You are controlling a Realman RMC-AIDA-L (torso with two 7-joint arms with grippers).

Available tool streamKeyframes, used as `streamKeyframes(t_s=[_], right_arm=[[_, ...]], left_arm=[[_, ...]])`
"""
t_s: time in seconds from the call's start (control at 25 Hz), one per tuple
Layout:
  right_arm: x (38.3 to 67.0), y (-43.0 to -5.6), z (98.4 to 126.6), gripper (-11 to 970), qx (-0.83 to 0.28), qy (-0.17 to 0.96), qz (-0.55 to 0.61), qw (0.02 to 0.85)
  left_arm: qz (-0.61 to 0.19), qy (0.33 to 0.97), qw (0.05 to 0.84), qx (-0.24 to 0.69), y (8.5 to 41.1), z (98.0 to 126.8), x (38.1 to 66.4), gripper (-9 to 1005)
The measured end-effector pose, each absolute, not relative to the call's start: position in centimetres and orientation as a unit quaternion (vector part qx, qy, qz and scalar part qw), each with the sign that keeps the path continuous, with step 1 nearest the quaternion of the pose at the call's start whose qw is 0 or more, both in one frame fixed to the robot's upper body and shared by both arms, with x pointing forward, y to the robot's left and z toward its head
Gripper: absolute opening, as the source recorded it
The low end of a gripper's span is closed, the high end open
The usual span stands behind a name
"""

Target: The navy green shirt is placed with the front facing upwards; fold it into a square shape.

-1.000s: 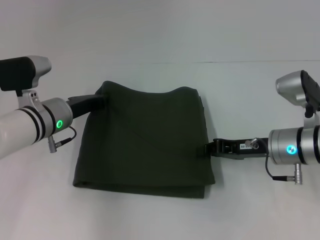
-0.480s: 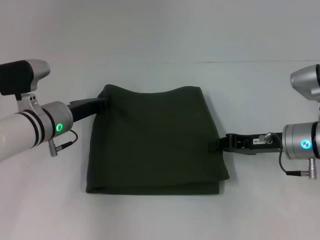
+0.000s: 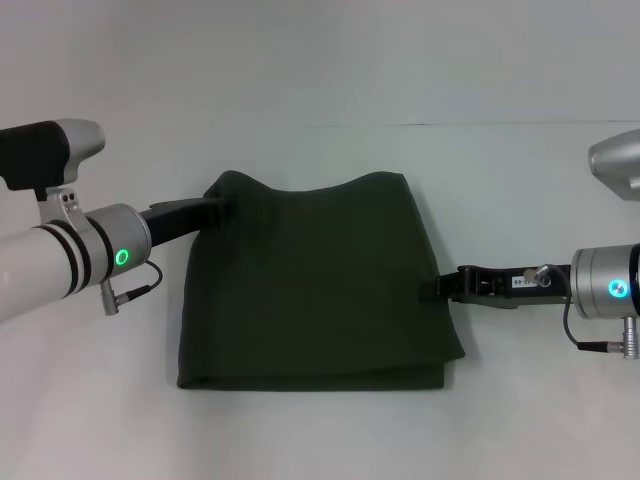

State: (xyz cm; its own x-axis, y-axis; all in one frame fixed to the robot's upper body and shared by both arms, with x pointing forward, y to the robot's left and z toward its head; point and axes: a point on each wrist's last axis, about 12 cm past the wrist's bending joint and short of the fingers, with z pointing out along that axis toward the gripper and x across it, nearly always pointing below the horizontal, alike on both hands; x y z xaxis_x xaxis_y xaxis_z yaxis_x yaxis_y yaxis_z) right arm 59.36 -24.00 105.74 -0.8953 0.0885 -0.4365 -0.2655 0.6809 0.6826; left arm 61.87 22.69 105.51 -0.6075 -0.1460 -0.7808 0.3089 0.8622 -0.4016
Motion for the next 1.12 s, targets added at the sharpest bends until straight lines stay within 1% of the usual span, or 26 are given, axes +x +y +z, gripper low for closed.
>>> streamKeyframes(t_s=[0.16,0.36,0.4,0.6,0.68,0.8,0.84,1.0,1.04,1.12], right_arm=[[59.4,-24.5,106.2,196,-0.057,0.886,0.397,0.234],[59.3,-26.3,107.0,215,-0.045,0.880,0.393,0.263],[59.2,-26.8,107.1,257,-0.038,0.879,0.393,0.269],[59.2,-29.0,107.9,466,-0.014,0.870,0.400,0.289],[59.2,-29.1,108.1,562,-0.019,0.866,0.405,0.293],[59.2,-28.4,108.5,706,-0.045,0.855,0.417,0.304],[59.2,-28.1,108.5,730,-0.052,0.853,0.420,0.307],[59.0,-27.3,108.7,825,-0.084,0.838,0.432,0.323],[58.7,-27.2,108.7,828,-0.096,0.832,0.438,0.327],[58.1,-27.1,108.8,834,-0.120,0.817,0.452,0.337]], left_arm=[[-0.278,0.851,0.442,0.059,23.0,106.0,61.5,147],[-0.276,0.839,0.469,0.029,25.3,106.8,61.3,319],[-0.275,0.836,0.475,0.019,25.9,106.9,61.1,353],[-0.288,0.823,0.489,-0.011,28.1,107.2,60.2,457],[-0.307,0.816,0.489,-0.002,28.4,107.3,59.4,499],[-0.347,0.803,0.484,0.036,28.0,107.7,58.1,561],[-0.365,0.796,0.480,0.056,27.7,107.9,57.5,582],[-0.425,0.760,0.473,0.135,26.8,108.3,55.1,769],[-0.433,0.753,0.474,0.147,26.7,108.4,54.6,816],[-0.455,0.732,0.479,0.166,26.8,108.6,53.5,818]])
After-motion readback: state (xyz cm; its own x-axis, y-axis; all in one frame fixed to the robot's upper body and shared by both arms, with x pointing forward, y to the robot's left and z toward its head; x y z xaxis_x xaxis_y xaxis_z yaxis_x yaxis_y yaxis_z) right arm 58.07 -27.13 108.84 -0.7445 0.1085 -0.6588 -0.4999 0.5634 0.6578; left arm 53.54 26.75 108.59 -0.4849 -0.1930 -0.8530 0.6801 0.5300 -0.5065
